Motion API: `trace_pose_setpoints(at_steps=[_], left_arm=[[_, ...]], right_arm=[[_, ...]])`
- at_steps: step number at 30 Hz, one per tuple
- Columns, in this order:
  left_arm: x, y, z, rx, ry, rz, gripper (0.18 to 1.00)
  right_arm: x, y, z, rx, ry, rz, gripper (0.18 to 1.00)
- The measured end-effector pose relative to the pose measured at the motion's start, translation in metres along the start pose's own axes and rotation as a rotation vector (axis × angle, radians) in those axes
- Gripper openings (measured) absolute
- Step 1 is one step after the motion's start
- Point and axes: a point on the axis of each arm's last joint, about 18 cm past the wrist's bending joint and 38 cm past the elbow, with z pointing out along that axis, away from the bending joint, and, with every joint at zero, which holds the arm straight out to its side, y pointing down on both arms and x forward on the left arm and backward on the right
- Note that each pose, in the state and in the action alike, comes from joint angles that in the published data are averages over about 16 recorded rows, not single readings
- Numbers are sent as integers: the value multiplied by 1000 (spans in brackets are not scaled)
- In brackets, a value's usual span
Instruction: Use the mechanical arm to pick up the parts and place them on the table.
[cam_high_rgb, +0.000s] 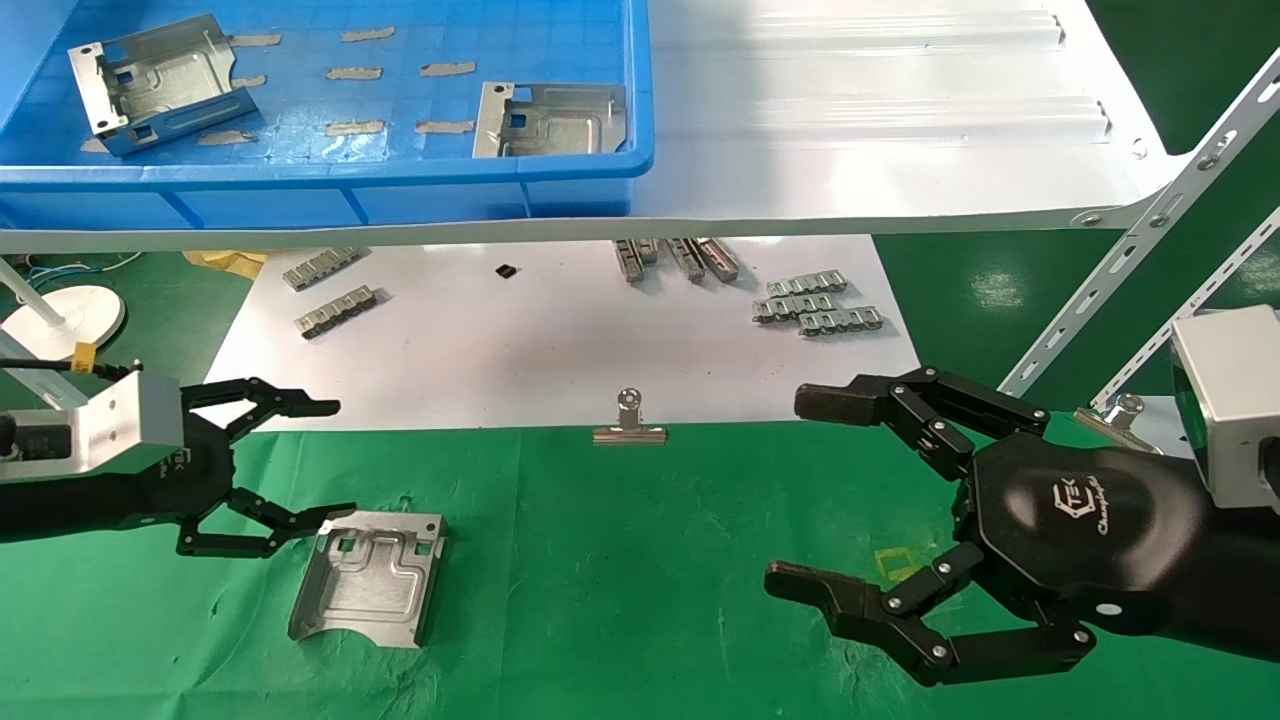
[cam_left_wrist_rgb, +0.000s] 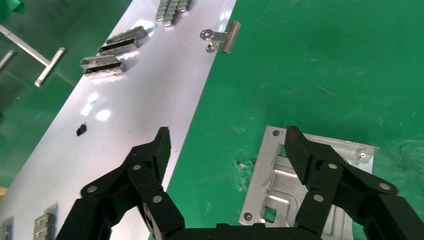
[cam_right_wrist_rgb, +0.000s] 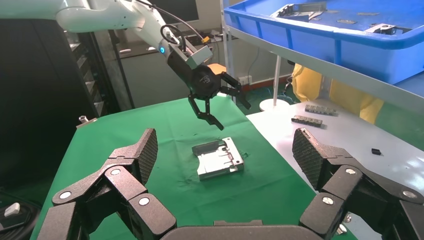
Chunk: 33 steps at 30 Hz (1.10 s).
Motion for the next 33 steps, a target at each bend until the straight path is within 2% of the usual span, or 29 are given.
trace_pose_setpoints(at_steps=[3,10,15,33], left_arm=[[1,-2,2,10,2,-1,824],[5,-10,7,57,8,-21,928],[9,-20,12,105,14,-44,972],[32,-62,17,273,63,-127,1001]], right_arm=[[0,0,0,0,0,0,1000],[0,0,0,0,0,0,1000],[0,0,0,0,0,0,1000],[0,0,0,0,0,0,1000]])
